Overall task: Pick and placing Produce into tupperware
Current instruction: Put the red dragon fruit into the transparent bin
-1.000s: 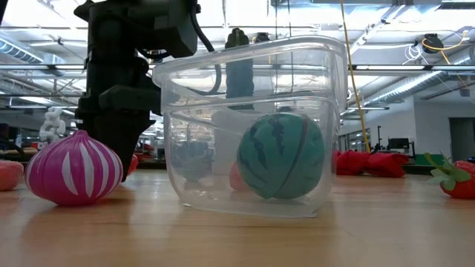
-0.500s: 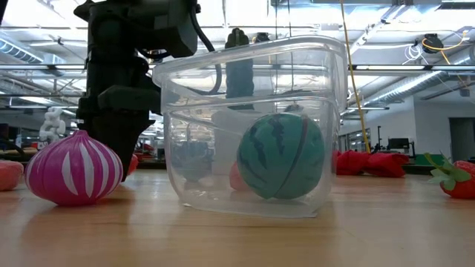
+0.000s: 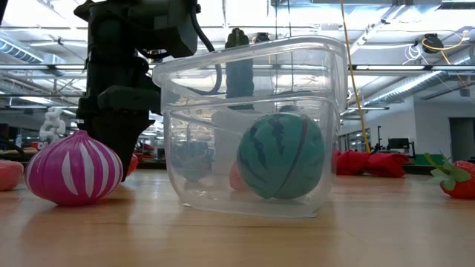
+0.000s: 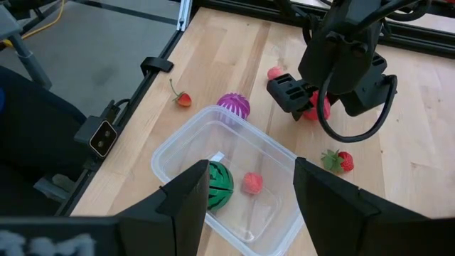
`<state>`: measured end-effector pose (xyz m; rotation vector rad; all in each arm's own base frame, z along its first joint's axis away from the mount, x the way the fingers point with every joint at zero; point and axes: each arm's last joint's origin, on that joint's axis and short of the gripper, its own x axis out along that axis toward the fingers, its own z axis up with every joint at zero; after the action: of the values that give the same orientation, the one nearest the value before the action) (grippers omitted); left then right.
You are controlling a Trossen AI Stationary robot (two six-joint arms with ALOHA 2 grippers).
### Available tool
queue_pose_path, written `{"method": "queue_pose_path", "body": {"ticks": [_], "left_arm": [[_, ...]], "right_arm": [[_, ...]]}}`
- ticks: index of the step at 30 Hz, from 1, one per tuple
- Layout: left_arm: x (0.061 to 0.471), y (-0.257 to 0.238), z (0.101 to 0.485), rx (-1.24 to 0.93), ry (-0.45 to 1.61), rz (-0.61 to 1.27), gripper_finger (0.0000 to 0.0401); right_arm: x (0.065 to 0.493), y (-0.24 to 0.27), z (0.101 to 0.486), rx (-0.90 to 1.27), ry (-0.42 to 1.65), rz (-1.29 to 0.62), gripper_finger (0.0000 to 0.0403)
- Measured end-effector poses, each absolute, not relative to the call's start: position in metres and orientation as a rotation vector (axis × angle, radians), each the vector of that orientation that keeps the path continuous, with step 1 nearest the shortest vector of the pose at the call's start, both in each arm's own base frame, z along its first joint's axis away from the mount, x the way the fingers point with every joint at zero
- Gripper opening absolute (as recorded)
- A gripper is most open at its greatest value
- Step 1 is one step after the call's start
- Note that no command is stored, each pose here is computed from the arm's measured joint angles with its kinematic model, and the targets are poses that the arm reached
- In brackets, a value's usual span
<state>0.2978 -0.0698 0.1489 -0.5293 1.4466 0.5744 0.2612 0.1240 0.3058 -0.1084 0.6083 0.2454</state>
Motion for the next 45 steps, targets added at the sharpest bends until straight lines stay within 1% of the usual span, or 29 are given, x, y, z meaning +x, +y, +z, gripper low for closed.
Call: {"method": "queue_pose_path", "body": {"ticks": [2, 4, 13, 19, 21, 27, 35, 39, 45], "left_arm": [[0.298, -0.070, 0.149, -0.530, 1.447, 0.574, 0.0345], [0.298, -0.070, 0.149, -0.530, 1.447, 0.574, 0.0333], [0.298, -0.070, 0.149, -0.535, 1.445, 0.578, 0.0246], [0.298, -0.070, 0.150, -0.543, 1.446, 0.576, 0.0219], [0.298, -0.070, 0.150, -0.545, 1.447, 0.576, 0.0219], [0.297, -0.071, 0.150, -0.569, 1.467, 0.559, 0.0236], [0.296, -0.072, 0.150, -0.595, 1.508, 0.519, 0.0230], [0.296, -0.072, 0.150, -0.607, 1.519, 0.512, 0.0241], [0.294, -0.070, 0.161, -0.597, 1.507, 0.523, 0.0259]], "right_arm": [[0.261, 0.124, 0.306, -0.108, 0.608, 0.246, 0.0196], [0.261, 0.124, 0.306, -0.108, 0.608, 0.246, 0.0196], [0.261, 0.124, 0.306, -0.108, 0.608, 0.245, 0.0196], [0.261, 0.124, 0.306, -0.108, 0.608, 0.246, 0.0196], [0.261, 0.124, 0.306, -0.108, 0.608, 0.245, 0.0196], [0.261, 0.124, 0.306, -0.108, 0.608, 0.245, 0.0196], [0.261, 0.124, 0.306, -0.108, 0.608, 0.245, 0.0196], [0.261, 0.124, 0.306, -0.112, 0.608, 0.246, 0.0196], [0.261, 0.123, 0.306, -0.138, 0.609, 0.251, 0.0196]]}}
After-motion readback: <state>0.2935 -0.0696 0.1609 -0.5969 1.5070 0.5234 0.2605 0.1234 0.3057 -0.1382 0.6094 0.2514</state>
